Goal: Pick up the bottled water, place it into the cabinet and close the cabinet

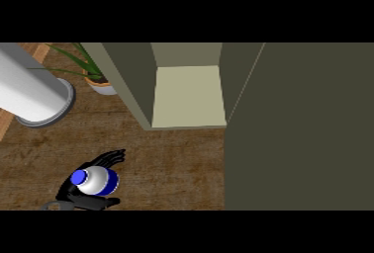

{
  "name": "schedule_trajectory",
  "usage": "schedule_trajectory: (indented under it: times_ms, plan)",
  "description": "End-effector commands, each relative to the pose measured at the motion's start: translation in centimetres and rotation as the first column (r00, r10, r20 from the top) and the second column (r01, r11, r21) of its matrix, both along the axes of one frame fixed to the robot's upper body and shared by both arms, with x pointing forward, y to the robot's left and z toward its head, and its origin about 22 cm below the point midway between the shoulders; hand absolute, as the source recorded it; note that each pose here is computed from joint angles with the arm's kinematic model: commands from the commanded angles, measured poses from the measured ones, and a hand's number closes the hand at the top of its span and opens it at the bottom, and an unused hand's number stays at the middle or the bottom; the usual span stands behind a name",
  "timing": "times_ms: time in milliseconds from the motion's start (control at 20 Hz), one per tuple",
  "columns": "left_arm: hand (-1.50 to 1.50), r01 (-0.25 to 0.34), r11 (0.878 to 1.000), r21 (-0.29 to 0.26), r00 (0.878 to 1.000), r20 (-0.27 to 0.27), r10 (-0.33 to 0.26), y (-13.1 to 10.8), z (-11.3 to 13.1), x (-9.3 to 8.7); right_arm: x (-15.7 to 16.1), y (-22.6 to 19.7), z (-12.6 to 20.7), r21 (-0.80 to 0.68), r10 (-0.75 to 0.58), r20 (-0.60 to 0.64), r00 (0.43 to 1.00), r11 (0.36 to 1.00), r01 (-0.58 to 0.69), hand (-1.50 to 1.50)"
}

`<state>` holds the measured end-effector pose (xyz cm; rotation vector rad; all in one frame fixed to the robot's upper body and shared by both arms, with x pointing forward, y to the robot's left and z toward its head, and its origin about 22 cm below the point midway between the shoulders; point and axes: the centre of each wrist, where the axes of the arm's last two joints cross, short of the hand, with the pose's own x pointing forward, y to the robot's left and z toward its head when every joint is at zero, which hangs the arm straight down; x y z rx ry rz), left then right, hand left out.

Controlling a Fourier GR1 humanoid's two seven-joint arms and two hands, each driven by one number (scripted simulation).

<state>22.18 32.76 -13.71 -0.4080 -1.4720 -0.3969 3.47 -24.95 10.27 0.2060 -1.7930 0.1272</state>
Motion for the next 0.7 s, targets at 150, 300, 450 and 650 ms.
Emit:
schedule_trajectory:
  times_ms: [150, 300, 450, 650]
  plan:
    - [1.5, 0.026, 0.972, -0.234, 1.0, -0.009, -0.028, -0.5, -2.0, -1.2, -0.1, 0.0, 1.4, 0.036, 0.004, 0.053, 0.999, 0.999, -0.005, -1.5]
    - [1.5, 0.047, 0.962, -0.27, 0.999, -0.008, -0.051, -1.9, -1.2, 1.3, -0.3, 0.0, 2.4, 0.013, 0.009, 0.042, 0.999, 1.0, -0.01, -1.5]
    - [1.5, 0.058, 0.955, -0.291, 0.998, -0.015, -0.065, -3.1, -1.6, 1.4, -1.0, -0.3, 2.6, 0.021, 0.002, 0.022, 1.0, 1.0, -0.003, -1.5]
    - [1.5, 0.012, 0.955, -0.295, 0.999, 0.034, -0.002, -4.5, -1.7, 1.7, 0.2, 0.1, 1.9, 0.003, -0.024, 0.035, 0.999, 1.0, 0.024, -1.5]
